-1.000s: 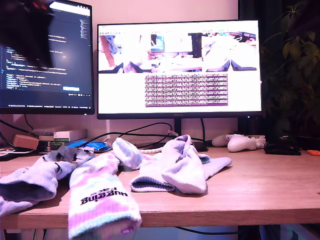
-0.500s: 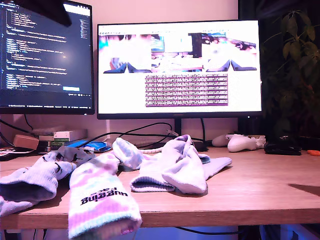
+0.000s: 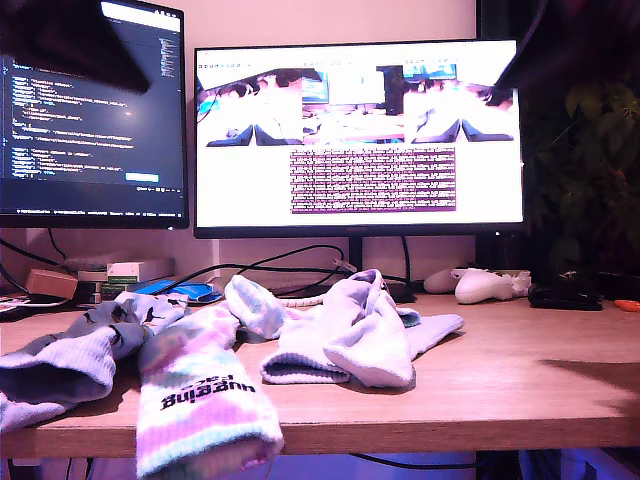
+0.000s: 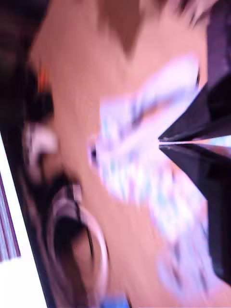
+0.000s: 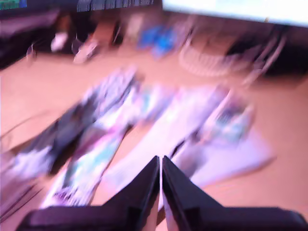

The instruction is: Pair up the socks based on colour and pattern, by placing them on top of one another

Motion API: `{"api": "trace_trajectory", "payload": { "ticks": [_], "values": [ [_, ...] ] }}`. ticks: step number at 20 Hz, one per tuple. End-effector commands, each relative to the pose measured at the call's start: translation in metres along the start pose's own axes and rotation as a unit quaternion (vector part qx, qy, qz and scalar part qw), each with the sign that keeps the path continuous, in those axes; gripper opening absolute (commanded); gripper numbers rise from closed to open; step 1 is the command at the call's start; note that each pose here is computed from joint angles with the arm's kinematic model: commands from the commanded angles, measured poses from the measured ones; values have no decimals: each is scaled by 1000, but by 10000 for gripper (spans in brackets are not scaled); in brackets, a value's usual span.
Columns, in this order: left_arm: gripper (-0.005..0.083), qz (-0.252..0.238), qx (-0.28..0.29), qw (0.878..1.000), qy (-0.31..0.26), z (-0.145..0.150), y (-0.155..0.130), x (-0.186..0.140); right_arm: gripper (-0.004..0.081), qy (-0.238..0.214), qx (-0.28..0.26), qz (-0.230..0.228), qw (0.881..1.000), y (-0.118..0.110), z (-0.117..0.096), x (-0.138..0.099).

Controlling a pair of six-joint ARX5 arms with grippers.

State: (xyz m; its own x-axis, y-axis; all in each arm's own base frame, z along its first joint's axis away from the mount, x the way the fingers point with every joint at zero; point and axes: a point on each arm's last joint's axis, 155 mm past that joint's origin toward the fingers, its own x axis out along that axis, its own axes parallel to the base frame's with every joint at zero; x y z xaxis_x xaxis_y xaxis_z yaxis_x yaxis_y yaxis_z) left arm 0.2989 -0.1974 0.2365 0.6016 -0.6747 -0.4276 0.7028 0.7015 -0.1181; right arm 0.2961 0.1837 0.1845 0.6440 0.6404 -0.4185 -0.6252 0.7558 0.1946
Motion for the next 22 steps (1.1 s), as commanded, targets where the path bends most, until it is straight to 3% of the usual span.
{"api": "trace_trajectory", "payload": {
  "ticks": [1, 3, 7, 12, 18, 22],
  "values": [
    [-20, -23, 6, 1000, 18, -12, -13, 6, -13, 24, 27, 9, 999, 1, -6, 15],
    [-20, -42, 12, 999, 32, -19, -28, 9, -10, 61, 58, 12, 996, -1, -16, 34],
    [-20, -47, 19, 997, 50, -27, -35, 10, 224, 144, 91, 16, 985, -2, -28, 66],
    [-20, -43, 19, 998, 52, -28, -34, 10, 286, 244, 123, 26, 962, 1, -48, 96],
    [-20, -43, 19, 998, 52, -29, -34, 10, 296, 292, 129, -7, 948, -18, -65, 117],
    [-20, -43, 18, 998, 52, -29, -34, 10, 295, 318, 126, -4, 940, -19, -86, 126]
  ]
}}
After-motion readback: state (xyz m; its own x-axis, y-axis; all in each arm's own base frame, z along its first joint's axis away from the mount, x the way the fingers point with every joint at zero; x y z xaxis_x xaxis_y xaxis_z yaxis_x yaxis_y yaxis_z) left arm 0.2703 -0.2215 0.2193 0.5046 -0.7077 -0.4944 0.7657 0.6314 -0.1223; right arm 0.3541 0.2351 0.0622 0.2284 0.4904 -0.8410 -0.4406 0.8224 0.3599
